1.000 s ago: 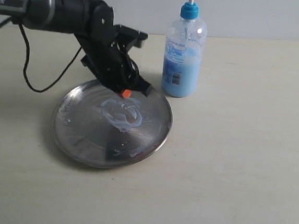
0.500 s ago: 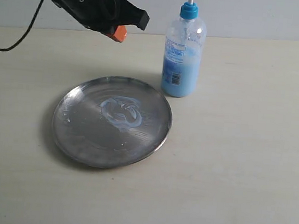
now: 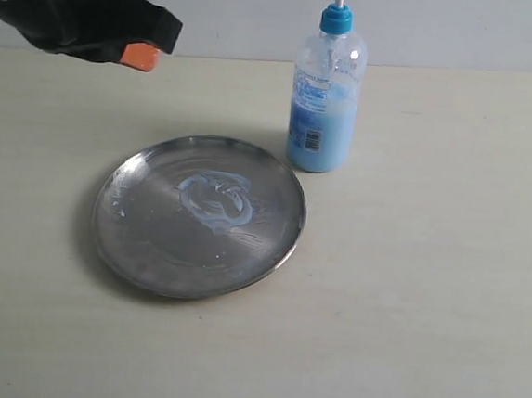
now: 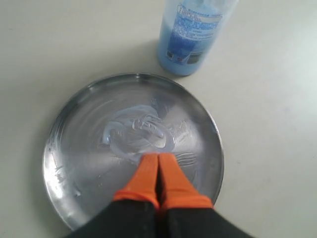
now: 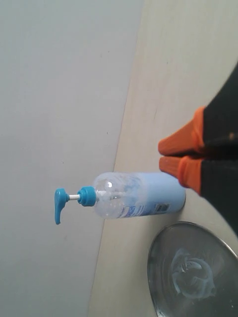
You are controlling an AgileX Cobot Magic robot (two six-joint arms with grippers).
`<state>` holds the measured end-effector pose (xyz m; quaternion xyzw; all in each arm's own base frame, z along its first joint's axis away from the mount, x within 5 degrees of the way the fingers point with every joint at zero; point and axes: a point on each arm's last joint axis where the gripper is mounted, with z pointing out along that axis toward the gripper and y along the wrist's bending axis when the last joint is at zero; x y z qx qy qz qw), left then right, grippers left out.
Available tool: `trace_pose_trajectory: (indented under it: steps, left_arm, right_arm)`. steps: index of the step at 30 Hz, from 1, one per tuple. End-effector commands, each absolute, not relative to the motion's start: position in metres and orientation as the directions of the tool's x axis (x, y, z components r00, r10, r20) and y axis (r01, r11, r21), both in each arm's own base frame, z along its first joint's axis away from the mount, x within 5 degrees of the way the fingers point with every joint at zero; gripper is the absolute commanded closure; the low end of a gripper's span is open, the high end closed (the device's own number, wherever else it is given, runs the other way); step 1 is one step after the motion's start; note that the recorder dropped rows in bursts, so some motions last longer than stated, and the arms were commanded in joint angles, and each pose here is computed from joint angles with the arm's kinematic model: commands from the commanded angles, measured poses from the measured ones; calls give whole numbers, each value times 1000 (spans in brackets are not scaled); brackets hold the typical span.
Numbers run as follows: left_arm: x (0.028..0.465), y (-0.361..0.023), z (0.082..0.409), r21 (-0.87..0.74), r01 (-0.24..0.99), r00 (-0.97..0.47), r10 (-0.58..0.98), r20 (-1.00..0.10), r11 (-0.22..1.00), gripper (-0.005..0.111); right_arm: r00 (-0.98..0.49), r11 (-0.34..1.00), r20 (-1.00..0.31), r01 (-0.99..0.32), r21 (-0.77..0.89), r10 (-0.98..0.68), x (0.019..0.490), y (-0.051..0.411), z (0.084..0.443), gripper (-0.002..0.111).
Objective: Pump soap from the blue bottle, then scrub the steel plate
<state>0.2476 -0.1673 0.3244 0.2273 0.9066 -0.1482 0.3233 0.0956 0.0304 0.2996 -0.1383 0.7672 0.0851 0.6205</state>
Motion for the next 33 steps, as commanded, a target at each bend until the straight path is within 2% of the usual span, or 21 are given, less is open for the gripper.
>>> trace_pose_trajectory:
  steps: [1,16,33]
  left_arm:
    - [224,-152,330,-133,504,-654,276,-704,853,106]
    - [144,-99,329,-138,517,-534,192,-824,845,106]
    - [74,-53,336,-140,549,-289,29,-957,824,106]
  right_arm:
    - [-184,944,-974,-322,-66,-131,94,30,298,108]
    - [-186,944,-974,-323,-66,-131,94,30,298,108]
    - [-166,944,-975,-318,-85,-144,94,29,290,108]
